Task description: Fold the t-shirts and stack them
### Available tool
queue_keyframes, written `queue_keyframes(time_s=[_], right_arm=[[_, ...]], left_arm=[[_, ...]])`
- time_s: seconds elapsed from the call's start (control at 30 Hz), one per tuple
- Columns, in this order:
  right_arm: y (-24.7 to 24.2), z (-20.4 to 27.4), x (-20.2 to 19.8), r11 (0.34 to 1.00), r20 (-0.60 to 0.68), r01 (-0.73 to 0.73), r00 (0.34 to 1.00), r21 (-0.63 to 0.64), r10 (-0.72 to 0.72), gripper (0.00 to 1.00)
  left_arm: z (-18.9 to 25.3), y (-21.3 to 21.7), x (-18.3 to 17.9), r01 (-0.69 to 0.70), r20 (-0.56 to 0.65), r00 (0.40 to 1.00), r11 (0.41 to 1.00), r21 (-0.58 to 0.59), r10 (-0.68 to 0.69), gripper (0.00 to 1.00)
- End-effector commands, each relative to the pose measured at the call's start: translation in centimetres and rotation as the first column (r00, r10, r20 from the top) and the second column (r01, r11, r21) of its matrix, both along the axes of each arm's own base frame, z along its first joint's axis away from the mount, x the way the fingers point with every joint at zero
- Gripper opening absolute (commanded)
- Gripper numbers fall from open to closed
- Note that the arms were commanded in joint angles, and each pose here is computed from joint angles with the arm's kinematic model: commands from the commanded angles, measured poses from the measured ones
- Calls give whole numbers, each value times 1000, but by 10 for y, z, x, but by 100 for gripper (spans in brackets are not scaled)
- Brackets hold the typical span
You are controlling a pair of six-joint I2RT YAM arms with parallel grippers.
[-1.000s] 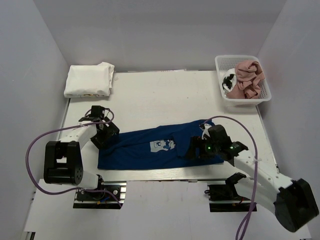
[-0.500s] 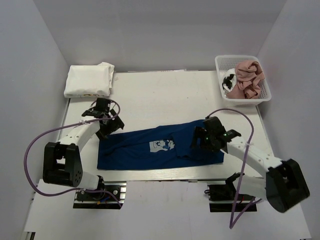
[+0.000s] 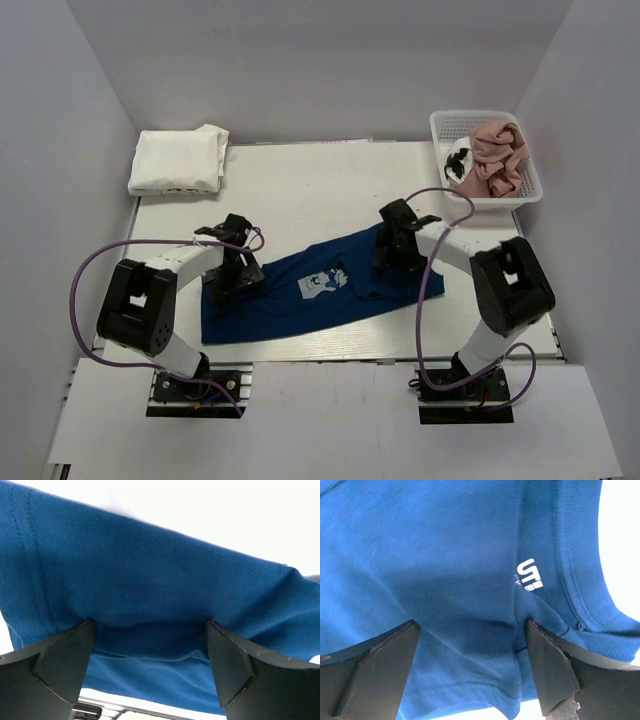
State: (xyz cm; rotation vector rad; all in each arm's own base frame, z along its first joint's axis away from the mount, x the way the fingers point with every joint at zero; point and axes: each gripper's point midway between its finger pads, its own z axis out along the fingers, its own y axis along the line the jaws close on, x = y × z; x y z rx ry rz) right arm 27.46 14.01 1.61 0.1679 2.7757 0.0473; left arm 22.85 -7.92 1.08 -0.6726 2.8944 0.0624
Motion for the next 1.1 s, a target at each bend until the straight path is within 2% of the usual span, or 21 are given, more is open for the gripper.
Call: queue_keyframes(time_s=[0.0, 0.03, 0.07, 0.1, 0.13, 0.17, 0.23, 0.27, 0.3, 0.37, 0.4, 0.43, 0.5, 0.57, 0.63, 0.67, 0.7, 0.73, 0.83, 0.93, 1.07], right_arm=[[-15, -35, 25, 994, -26, 44, 999, -99, -47, 90], [-4, -22, 58, 997, 39, 43, 998, -71, -41, 90], [-1, -22, 70, 998, 45, 40, 998, -56, -37, 90], [-1, -49, 71, 997, -25, -5, 1000, -82, 3, 90], [18, -24, 117, 999, 65, -14, 998, -36, 16, 89], [24, -36, 127, 999, 48, -36, 998, -32, 38, 89], [51, -18, 186, 993, 197, -116, 974, 3, 113, 89], [54, -31, 190, 989, 181, -145, 973, 1, 143, 89], [62, -24, 212, 987, 215, -160, 965, 33, 150, 89], [76, 8, 247, 977, 306, -204, 935, 58, 177, 90], [79, 13, 249, 970, 309, -234, 929, 65, 203, 90], [87, 37, 257, 964, 356, -254, 911, 81, 210, 90], [93, 55, 257, 954, 399, -289, 886, 77, 236, 90], [94, 78, 239, 942, 435, -322, 865, 96, 251, 90], [93, 95, 219, 934, 444, -333, 862, 131, 245, 90], [90, 81, 204, 938, 398, -316, 886, 142, 238, 90], [94, 90, 194, 927, 399, -334, 883, 169, 246, 90], [91, 84, 182, 931, 371, -318, 898, 179, 235, 90], [89, 61, 150, 936, 290, -299, 927, 185, 238, 90], [87, 47, 135, 944, 223, -275, 947, 182, 233, 90], [91, 30, 144, 946, 194, -271, 952, 179, 236, 90]], left_arm=[[-16, -10, -49, 11, -160, 987, 1000, 2, -11, 100], [-15, -16, -59, 17, -172, 985, 1000, -12, -19, 100], [-9, -26, -64, 16, -157, 987, 998, -61, -26, 100], [-7, -33, -70, 36, -158, 986, 995, -92, -50, 100], [-6, -41, -85, 51, -182, 981, 992, -113, -71, 100], [0, -50, -90, 64, -182, 979, 987, -147, -91, 100], [11, -62, -106, 116, -156, 977, 973, -200, -148, 100], [15, -67, -111, 136, -146, 974, 965, -226, -171, 100], [28, -73, -111, 162, -102, 976, 952, -258, -194, 100], [41, -71, -107, 200, -41, 976, 957, -210, -213, 100], [58, -71, -94, 195, 15, 981, 963, -188, -195, 100], [65, -53, -89, 190, 37, 982, 978, -82, -187, 100], [88, -40, -66, 160, 118, 980, 987, 23, -161, 100], [95, -41, -57, 179, 128, 974, 982, 68, -186, 100], [91, -58, -48, 237, 149, 960, 971, 28, -239, 100], [86, -67, -50, 300, 143, 944, 954, 15, -299, 100], [80, -83, -53, 354, 122, 930, 934, -44, -347, 100], [76, -97, -48, 395, 153, 912, 916, -76, -380, 100], [61, -121, -61, 532, 132, 846, 838, -125, -517, 100], [48, -130, -75, 612, 98, 791, 780, -127, -604, 100], [22, -147, -94, 673, 40, 734, 717, -182, -678, 100]])
